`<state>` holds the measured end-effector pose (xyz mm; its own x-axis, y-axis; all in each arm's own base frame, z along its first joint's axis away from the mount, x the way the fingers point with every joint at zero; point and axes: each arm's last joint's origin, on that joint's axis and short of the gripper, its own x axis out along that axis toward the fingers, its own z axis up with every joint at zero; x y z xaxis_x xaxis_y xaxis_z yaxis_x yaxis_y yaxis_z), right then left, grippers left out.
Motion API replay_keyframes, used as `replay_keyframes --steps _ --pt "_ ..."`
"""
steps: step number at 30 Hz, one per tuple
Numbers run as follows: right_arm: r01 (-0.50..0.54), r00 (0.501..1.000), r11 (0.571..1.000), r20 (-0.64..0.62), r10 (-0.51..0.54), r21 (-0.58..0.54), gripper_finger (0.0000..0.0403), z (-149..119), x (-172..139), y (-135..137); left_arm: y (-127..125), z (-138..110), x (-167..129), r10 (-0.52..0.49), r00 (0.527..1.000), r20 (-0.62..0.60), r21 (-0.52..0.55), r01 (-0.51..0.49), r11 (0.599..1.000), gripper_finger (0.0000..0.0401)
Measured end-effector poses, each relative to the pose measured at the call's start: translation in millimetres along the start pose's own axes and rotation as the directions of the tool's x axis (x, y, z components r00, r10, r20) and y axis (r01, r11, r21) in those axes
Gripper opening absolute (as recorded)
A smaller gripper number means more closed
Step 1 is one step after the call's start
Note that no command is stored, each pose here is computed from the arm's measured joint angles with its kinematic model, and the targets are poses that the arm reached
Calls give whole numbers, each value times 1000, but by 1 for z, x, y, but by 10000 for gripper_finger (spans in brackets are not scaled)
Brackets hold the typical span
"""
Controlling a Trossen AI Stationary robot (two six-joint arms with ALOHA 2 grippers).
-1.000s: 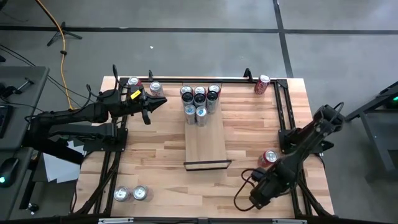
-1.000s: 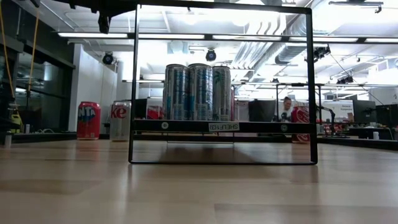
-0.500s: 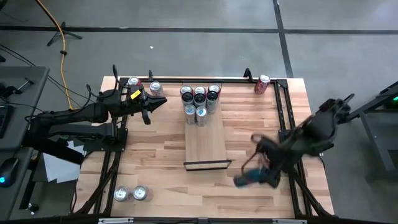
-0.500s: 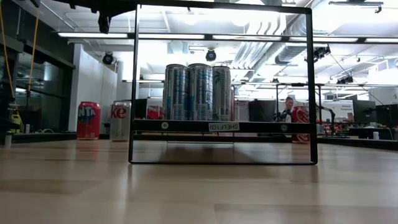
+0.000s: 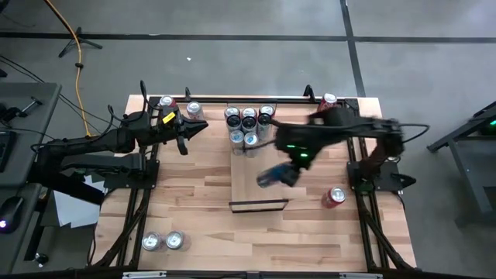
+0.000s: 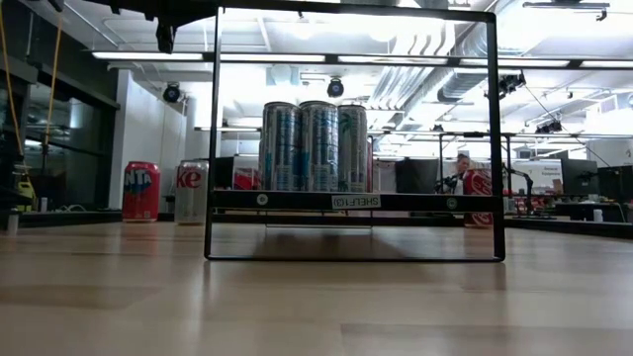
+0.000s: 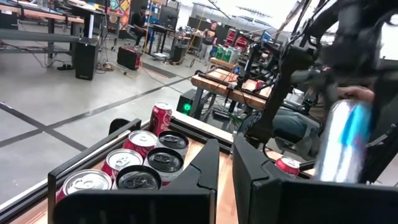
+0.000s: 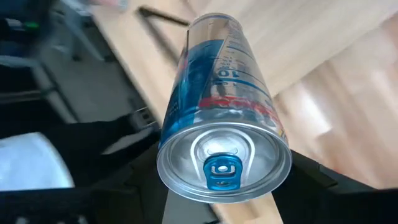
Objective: Place canned beverage on shelf
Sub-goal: Put the blue soda can on the shelf aligned with the other blue soda can
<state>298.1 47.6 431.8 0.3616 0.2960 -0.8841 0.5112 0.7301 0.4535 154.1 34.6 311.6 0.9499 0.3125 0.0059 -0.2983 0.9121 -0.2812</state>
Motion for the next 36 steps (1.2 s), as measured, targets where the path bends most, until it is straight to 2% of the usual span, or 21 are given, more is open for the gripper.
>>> replay_keyframes --steps 7,10,14,22,31,36 --pt "124 988 991 -84 -127 -49 213 54 61 -15 0 0 0 0 1000 1 -2 0 1000 0" --pt "151 981 986 -113 -158 -63 213 66 79 -20 0 0 0 0 1000 1 -2 0 1000 0" --pt "175 973 984 -148 -176 -20 213 78 95 -28 0 0 0 0 1000 1 -3 0 1000 0" --pt "247 929 969 -291 -227 30 213 78 127 -55 0 0 0 -2 1000 1 -50 2 999 0" --pt "252 918 968 -314 -242 -7 213 71 130 -59 0 0 0 -3 1000 0 -58 3 998 0" --pt "253 907 967 -338 -252 -41 216 70 137 -62 0 0 0 -3 1000 0 -97 3 995 0"
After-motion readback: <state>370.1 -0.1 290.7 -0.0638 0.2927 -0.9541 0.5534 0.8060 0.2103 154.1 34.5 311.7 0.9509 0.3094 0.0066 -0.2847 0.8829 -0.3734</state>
